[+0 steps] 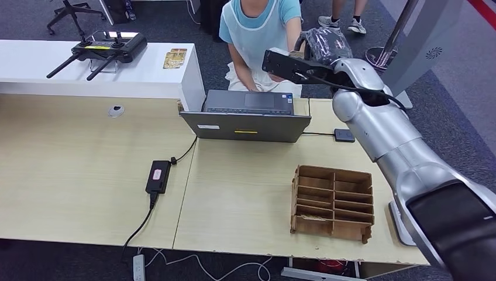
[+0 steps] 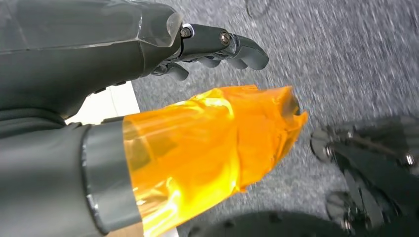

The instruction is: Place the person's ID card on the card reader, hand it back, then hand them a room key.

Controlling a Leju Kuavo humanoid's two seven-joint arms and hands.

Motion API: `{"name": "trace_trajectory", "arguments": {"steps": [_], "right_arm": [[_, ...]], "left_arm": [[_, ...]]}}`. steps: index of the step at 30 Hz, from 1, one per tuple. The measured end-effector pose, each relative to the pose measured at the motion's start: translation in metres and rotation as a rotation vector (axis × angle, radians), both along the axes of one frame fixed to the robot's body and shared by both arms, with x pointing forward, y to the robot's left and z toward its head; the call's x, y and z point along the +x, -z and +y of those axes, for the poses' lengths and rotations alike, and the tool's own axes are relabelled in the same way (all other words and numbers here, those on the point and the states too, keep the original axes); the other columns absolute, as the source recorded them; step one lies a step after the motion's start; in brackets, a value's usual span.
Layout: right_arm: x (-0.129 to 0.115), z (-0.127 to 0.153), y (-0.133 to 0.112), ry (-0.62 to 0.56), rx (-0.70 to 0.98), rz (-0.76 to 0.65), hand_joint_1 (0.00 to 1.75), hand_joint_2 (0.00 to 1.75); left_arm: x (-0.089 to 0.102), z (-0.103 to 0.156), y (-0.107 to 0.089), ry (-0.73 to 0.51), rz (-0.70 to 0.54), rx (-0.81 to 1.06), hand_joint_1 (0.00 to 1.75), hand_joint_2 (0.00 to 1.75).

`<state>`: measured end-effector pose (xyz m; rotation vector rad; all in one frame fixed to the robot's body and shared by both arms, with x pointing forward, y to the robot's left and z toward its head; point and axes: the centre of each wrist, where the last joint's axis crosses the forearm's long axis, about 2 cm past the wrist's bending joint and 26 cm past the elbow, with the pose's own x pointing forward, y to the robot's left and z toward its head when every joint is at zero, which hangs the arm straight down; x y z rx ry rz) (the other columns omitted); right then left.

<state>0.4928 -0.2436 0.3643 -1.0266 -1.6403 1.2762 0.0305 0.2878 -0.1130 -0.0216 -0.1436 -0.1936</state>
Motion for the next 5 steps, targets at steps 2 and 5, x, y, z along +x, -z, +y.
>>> {"name": "trace_trajectory", "arguments": {"steps": [2, 5], "right_arm": [[0.0012, -0.002, 0.0005, 0.009, -0.004, 0.007, 0.37, 1.75], [0.0021, -0.0036, 0.0014, 0.016, -0.007, 0.015, 0.24, 1.75]], "left_arm": [[0.0004, -0.0037, -0.0001, 0.001, -0.001, -0.01, 0.0, 0.0], [0.0011, -0.0069, -0.0002, 0.001, -0.002, -0.018, 0.0, 0.0]]}}
